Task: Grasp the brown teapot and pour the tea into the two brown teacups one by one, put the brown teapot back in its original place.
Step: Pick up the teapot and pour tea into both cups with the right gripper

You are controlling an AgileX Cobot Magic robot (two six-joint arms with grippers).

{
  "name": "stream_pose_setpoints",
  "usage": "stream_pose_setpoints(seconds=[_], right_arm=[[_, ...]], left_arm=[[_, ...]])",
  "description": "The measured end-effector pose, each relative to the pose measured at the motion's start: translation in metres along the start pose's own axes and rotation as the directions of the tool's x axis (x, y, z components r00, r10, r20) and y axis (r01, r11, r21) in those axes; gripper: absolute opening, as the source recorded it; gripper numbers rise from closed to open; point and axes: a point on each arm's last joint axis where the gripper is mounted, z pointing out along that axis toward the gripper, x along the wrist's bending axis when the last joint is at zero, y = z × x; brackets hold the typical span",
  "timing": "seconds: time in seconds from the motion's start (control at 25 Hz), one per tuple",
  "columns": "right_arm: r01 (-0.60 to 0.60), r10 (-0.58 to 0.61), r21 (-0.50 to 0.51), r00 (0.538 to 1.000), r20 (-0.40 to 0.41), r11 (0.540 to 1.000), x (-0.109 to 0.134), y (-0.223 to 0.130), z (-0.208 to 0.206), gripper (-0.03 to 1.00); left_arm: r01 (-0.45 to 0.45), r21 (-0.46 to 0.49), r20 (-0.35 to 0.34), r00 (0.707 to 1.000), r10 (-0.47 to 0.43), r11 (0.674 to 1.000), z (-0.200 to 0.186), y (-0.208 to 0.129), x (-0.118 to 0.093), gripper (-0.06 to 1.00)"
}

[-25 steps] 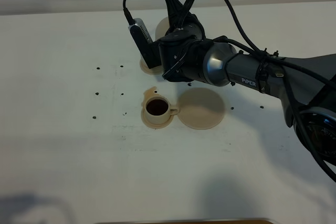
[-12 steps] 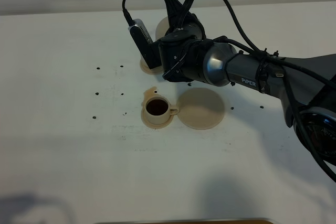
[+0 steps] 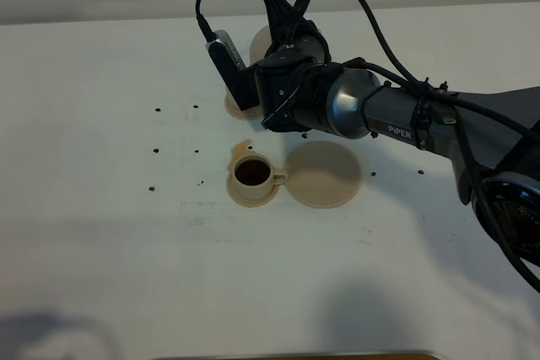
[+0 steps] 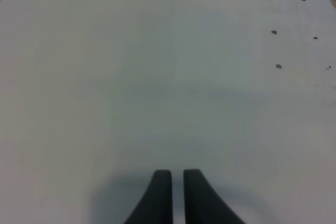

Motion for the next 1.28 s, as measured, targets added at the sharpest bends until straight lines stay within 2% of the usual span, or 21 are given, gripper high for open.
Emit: stream_pose_setpoints(seconds=[1.28], right_arm=[[0.098, -0.098, 0.013, 0.992, 0.073, 0.995, -0.0067, -0.0006, -0.0001, 0.08]], left_arm=[[0.001, 0.0, 0.0, 1.0, -0.001, 1.0, 0.0, 0.0, 0.0, 0.12]])
